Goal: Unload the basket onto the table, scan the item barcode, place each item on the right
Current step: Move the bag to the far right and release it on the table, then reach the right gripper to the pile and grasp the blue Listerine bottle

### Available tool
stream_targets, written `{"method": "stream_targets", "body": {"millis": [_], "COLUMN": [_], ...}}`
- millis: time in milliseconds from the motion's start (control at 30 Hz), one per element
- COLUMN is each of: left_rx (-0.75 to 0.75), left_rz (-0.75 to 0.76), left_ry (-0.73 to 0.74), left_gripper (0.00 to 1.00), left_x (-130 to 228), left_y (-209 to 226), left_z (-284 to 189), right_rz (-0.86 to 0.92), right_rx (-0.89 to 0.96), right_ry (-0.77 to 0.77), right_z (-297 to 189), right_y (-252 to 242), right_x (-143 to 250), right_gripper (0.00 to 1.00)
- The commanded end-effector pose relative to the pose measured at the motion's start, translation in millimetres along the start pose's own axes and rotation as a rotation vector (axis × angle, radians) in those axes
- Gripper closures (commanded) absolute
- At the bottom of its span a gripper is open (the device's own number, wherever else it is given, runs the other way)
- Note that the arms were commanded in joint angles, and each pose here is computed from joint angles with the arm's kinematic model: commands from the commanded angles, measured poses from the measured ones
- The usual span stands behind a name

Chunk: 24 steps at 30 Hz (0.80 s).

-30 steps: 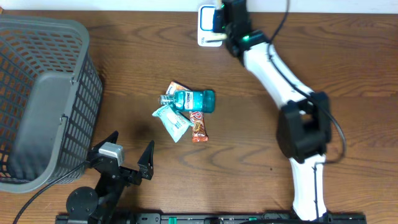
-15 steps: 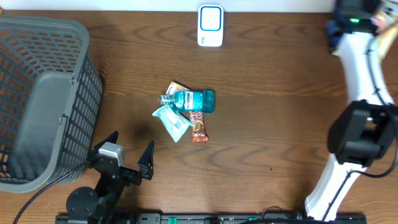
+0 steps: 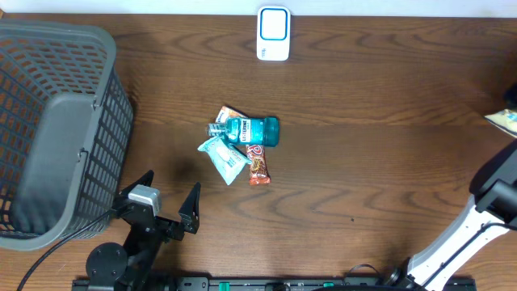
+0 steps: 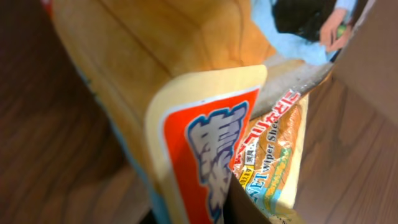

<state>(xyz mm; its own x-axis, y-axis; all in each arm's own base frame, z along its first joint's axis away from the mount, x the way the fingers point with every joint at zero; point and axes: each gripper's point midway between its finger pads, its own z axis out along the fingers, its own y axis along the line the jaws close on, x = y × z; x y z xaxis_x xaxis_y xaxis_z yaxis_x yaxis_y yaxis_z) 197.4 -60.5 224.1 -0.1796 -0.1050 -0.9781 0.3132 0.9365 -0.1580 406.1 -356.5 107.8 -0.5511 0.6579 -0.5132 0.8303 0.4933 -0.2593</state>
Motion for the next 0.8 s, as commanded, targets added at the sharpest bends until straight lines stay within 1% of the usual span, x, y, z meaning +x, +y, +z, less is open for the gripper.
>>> {"method": "stream_targets", "body": {"millis": [0, 33, 67, 100, 133, 300, 367, 400, 500, 600, 633, 700, 767], "left_rx": [0.017, 0.017, 0.017, 0.017, 0.017, 0.017, 0.017, 0.017, 0.017, 0.017, 0.017, 0.017, 0.017], "left_rz": [-0.011, -0.011, -0.011, -0.011, -0.011, -0.011, -0.011, -0.011, -0.011, -0.011, -0.011, -0.011, -0.011], "left_ry": [-0.001, -0.001, -0.001, -0.001, -0.001, -0.001, -0.001, -0.001, -0.001, -0.001, -0.001, -0.001, -0.001], "left_gripper": [0.02, 0.02, 0.02, 0.02, 0.02, 0.02, 0.02, 0.02, 0.02, 0.02, 0.02, 0.02, 0.02], "left_x": [0.1, 0.1, 0.1, 0.1, 0.1, 0.1, 0.1, 0.1, 0.1, 0.1, 0.1, 0.1, 0.1], "left_y": [-3.0, -3.0, -3.0, -3.0, -3.0, -3.0, -3.0, -3.0, -3.0, -3.0, -3.0, -3.0, -3.0], "left_z": [-0.1, -0.1, -0.1, -0.1, -0.1, -0.1, -0.1, -0.1, -0.1, -0.1, -0.1, -0.1, -0.1], "right_rz": [0.039, 0.047, 0.049, 0.051, 0.051, 0.036, 0.027, 0.023, 0.005, -0.037, -0.071, -0.132, -0.213], "right_rx": [-0.077, -0.120, -0.147, -0.195, -0.228, -0.392, -0.482, -0.546, -0.660, -0.793, -0.844, -0.873, -0.898], "right_ry": [0.036, 0.062, 0.076, 0.099, 0.115, 0.215, 0.256, 0.272, 0.288, 0.299, 0.311, 0.320, 0.338], "right_z": [2.8, 4.3, 4.2, 3.4, 2.1, -12.7, -28.9, -43.1, -73.9, -117.3, -139.0, -162.9, -187.1], "right_y": [-3.9, -1.8, 1.0, 7.2, 12.1, 40.8, 57.4, 69.6, 88.9, 114.7, 129.1, 148.4, 173.7], "right_x": [1.2, 5.0, 7.3, 11.1, 14.1, 34.7, 43.0, 46.0, 49.0, 55.8, 63.9, 78.8, 101.7], "right_gripper": [0.68, 0.57, 0.47, 0.19, 0.01, 0.01, 0.01, 0.01, 0.01, 0.01, 0.01, 0.01, 0.01]}}
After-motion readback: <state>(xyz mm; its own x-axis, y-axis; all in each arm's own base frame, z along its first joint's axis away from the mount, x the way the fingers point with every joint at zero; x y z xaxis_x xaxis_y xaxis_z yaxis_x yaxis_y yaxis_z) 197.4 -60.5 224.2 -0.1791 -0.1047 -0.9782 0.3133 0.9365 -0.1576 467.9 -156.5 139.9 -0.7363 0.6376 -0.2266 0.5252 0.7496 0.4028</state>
